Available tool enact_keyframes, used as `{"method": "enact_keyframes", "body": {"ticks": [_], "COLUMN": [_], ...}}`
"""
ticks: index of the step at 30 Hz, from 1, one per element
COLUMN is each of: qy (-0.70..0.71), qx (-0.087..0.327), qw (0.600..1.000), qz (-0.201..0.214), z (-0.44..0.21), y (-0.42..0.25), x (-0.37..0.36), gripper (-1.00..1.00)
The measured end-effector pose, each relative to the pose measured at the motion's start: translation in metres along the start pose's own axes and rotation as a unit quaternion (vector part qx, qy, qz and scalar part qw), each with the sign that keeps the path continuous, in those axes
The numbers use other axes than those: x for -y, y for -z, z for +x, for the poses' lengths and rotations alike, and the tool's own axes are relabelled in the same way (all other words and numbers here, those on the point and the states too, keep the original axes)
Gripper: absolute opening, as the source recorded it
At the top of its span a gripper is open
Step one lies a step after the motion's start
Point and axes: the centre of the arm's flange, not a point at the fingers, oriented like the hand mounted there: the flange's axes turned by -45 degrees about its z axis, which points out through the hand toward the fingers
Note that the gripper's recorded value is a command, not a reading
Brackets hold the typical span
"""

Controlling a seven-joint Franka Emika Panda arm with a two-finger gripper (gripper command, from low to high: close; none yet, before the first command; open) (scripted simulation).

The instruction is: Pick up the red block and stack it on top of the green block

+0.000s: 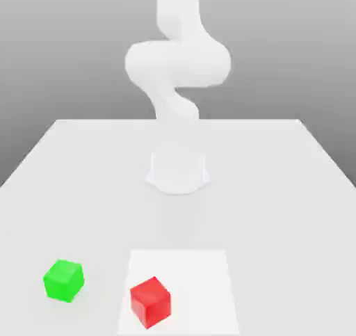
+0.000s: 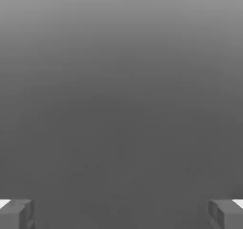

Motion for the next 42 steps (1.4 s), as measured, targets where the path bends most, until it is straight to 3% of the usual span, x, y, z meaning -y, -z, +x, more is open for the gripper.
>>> {"method": "enact_keyframes", "body": {"ticks": [11, 23, 29, 30, 37, 42], "qy": [-0.165, -0.353, -0.382, -0.382, -0.382, -0.384], "qx": [0.152, 0.298, 0.318, 0.319, 0.318, 0.318], "qw": [0.969, 0.874, 0.854, 0.854, 0.854, 0.853], "qz": [-0.100, -0.151, -0.153, -0.154, -0.153, -0.155], "z": [-0.064, -0.218, -0.276, -0.283, -0.284, -0.249], "y": [-0.222, -0.383, -0.437, -0.444, -0.444, -0.404], "x": [-0.022, -0.049, -0.049, -0.049, -0.049, -0.051], "gripper": [0.00, 0.00, 0.00, -1.00, -1.00, -1.00]}}
